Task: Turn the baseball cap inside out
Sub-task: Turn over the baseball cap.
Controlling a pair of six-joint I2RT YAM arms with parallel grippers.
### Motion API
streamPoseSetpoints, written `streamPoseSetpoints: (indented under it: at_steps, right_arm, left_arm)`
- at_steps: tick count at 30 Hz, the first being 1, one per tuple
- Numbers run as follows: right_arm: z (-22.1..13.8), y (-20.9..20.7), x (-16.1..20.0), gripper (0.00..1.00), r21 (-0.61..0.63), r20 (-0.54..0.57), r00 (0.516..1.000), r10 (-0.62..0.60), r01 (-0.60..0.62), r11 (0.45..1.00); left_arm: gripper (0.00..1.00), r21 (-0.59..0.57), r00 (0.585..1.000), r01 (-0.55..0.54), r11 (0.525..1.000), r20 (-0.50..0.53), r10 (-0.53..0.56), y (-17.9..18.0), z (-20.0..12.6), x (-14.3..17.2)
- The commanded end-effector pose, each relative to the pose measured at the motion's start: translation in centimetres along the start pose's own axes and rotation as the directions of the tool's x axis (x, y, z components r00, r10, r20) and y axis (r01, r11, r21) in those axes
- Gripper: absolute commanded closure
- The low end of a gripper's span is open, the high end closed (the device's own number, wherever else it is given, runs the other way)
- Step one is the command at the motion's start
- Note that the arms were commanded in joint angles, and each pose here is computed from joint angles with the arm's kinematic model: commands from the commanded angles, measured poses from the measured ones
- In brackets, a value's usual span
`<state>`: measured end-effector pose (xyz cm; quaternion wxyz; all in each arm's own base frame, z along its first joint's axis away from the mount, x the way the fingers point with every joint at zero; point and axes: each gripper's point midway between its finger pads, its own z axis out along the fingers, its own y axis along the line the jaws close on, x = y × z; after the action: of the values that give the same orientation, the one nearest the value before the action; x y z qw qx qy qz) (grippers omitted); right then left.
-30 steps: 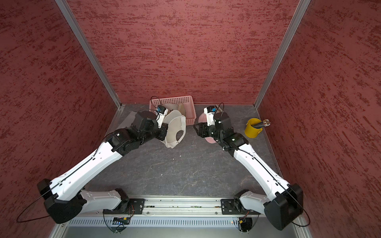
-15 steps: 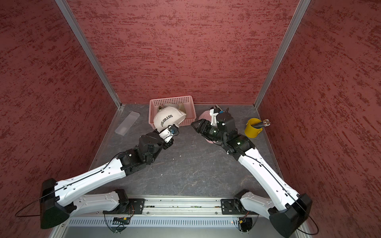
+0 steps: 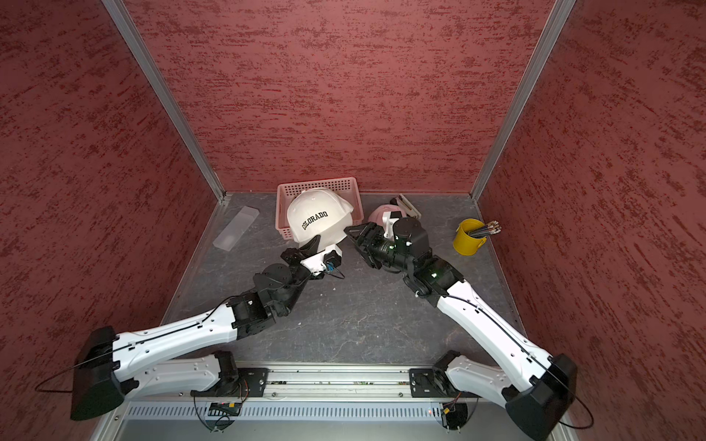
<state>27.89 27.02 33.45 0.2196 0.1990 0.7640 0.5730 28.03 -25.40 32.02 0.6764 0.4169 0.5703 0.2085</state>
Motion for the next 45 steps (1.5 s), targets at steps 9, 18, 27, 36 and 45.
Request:
streamPoseSetpoints:
  at_steps: [9,18,27,36,45]
  right_arm:
    - [2.2,0.3,-0.2,0.41,-0.063,0.013,1.000,0.004,-0.003,0.998]
    - [4.1,-0.3,0.6,0.88,-0.031,-0.068,0.998,-0.005,0.003,1.000]
    - [5.7,-0.6,0.8,1.00,-0.006,-0.153,0.987,-0.042,0.042,0.999]
    - [7.3,0.9,-0.3,1.00,-0.034,-0.216,0.972,-0.096,0.091,0.995]
    - [11.2,2.9,2.1,1.00,-0.186,-0.398,0.897,-0.194,0.128,0.974]
  left_arm:
    - [1.00,-0.038,0.996,-0.079,0.996,0.046,0.081,-0.5,0.4,-1.2]
    - [1.00,-0.022,0.989,-0.143,0.990,0.029,0.143,-2.4,0.4,-1.7]
    - [0.00,0.199,0.995,-0.019,0.980,-0.092,0.038,-4.6,-1.5,0.6]
    - [0.00,0.551,0.917,0.398,0.734,-0.227,-0.327,-3.8,-7.2,-0.3]
    - [0.00,0.227,0.451,0.887,0.402,-0.248,-0.857,9.8,-6.6,2.7]
